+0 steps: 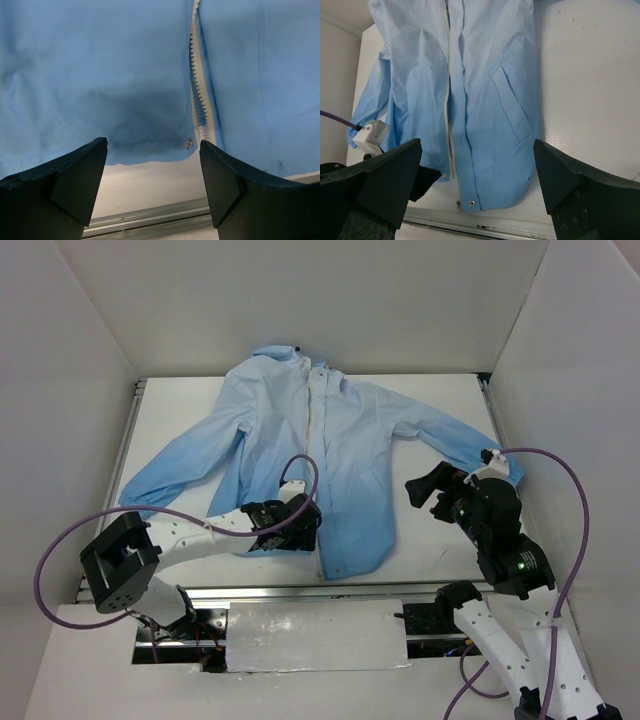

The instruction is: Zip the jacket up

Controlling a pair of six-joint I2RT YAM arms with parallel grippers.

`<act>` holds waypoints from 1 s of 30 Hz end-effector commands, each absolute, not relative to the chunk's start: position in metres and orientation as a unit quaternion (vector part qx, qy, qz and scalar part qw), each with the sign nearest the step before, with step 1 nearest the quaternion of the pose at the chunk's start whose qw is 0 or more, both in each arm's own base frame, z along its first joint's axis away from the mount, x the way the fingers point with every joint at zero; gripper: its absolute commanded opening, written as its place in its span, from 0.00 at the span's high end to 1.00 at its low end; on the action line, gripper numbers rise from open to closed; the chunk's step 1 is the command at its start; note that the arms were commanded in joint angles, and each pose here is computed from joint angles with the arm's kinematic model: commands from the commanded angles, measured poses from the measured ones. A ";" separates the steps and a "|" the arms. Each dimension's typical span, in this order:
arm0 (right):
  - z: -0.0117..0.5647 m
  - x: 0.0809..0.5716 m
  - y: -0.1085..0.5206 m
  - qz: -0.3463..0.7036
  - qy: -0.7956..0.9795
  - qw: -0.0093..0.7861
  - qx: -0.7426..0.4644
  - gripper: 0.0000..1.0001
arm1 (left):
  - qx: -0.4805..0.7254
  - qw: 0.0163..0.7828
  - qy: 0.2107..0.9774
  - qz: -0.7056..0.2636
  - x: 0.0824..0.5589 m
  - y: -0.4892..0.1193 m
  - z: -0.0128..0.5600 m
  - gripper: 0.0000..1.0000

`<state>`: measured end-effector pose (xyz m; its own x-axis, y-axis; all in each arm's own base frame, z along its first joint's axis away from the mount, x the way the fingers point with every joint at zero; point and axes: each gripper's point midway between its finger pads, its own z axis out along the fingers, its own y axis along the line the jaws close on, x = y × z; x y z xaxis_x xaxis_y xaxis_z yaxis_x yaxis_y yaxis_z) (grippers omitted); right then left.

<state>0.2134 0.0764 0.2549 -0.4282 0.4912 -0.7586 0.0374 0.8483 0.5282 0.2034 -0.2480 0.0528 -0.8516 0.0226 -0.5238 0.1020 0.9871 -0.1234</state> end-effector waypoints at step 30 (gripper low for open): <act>0.237 0.216 0.132 0.303 0.837 0.454 0.034 0.00 | 0.005 0.294 0.932 -0.214 0.215 -0.280 0.075 1.00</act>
<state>0.2171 0.0975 0.2418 -0.5077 0.4248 -0.7495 -0.0544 0.8524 0.5200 0.2056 -0.2658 0.0520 -0.8458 -0.0608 -0.5300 0.0857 0.9651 -0.2475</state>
